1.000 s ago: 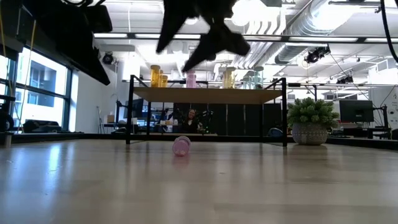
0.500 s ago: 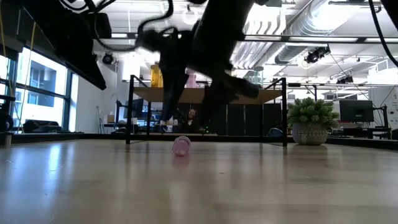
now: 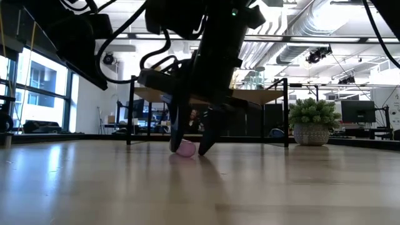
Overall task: Pick and place medicine bottles onto shelf by color
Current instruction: Put the pink pill bottle on the shelf aligned with the other pink pill bottles
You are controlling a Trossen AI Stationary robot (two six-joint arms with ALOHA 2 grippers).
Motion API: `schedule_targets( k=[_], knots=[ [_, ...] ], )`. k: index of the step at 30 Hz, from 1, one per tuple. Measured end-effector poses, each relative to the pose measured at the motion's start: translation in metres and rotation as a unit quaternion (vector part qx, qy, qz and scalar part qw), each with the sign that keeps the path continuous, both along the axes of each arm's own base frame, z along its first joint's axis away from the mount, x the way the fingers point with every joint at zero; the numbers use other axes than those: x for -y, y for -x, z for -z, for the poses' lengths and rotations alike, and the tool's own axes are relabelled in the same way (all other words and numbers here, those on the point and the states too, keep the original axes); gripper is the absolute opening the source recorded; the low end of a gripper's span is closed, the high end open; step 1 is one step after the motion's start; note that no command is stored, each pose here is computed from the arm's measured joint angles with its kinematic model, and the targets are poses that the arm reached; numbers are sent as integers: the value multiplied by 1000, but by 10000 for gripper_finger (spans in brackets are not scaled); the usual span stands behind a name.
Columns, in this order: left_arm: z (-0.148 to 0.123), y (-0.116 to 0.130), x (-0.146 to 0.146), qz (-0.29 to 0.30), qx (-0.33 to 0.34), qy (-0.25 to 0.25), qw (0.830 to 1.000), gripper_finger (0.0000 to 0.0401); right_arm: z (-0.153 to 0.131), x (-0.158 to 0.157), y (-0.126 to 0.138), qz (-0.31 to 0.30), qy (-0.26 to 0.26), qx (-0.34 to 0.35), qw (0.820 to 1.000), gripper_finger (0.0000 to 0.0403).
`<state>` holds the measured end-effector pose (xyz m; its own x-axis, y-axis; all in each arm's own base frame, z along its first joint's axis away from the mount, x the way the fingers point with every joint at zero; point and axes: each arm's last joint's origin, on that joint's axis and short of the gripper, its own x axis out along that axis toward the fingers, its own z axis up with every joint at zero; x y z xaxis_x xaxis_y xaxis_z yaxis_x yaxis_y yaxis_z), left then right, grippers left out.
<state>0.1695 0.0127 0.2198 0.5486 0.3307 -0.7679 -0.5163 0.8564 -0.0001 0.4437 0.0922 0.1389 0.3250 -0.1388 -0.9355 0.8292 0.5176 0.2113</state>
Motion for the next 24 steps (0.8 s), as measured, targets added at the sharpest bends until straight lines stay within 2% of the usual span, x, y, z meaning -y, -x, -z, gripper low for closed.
schedule_targets(
  k=[6,12,17,24],
  knots=[
    [0,0,0,3,-1,0,1000,172,1,0,1,-2,-1,-6,1000,132],
    [0,0,2,42,-9,11,999,172,0,0,0,-22,17,-3,1000,75],
    [1,0,3,66,-13,17,998,172,-8,0,1,-47,36,8,998,79],
    [-7,-3,3,81,-6,8,997,172,-38,-3,2,-88,63,54,993,92]
  ],
)
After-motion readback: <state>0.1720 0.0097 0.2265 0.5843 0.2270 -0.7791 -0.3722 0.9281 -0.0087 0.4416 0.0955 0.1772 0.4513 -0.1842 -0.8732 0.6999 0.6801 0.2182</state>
